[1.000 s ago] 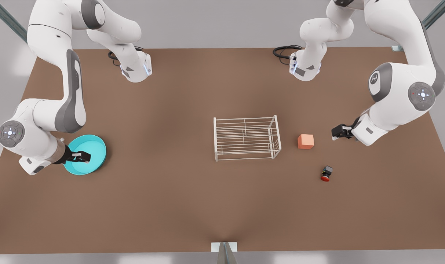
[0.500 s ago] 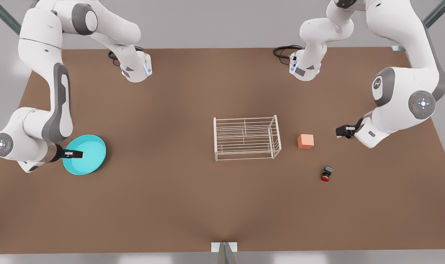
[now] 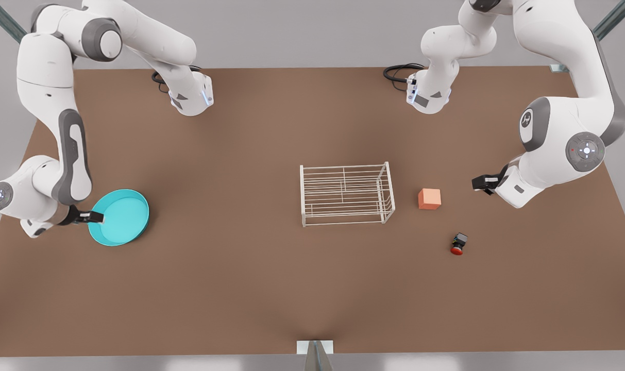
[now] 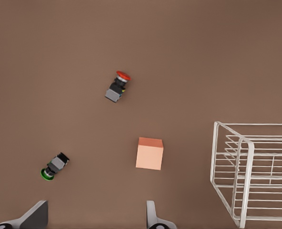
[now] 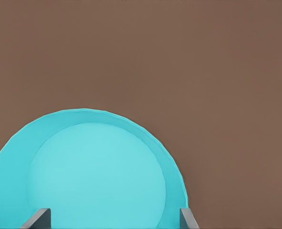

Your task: Place the plate on the shelf with right arm and place the red button switch in the plate with left arm

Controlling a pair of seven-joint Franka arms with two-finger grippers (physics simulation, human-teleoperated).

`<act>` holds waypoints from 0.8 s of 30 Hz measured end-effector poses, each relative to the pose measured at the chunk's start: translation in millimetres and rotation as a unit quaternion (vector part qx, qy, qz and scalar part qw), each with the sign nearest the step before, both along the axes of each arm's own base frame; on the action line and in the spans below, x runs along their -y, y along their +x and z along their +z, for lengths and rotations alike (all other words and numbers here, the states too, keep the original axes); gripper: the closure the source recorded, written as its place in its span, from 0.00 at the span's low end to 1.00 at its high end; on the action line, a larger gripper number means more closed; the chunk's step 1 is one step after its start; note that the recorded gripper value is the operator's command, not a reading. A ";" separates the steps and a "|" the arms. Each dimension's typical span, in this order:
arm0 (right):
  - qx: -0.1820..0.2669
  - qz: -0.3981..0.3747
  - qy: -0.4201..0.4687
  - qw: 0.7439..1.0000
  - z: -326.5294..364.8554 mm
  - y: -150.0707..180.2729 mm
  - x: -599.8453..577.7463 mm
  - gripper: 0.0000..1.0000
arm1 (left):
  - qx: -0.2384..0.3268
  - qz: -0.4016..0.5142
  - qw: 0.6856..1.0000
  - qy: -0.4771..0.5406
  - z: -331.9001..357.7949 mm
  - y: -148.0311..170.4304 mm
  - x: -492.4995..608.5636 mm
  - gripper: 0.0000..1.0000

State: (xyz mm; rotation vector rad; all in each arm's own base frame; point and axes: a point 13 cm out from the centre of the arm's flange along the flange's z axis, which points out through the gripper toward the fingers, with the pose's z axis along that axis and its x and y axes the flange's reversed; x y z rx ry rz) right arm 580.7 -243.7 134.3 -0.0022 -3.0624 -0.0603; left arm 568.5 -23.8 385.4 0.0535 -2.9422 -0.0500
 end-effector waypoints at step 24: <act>0.069 0.080 0.041 0.994 -79.2 0.9 27.7 0.16 | -0.003 0.007 1.000 0.002 -1.4 -1.5 -0.3 0.00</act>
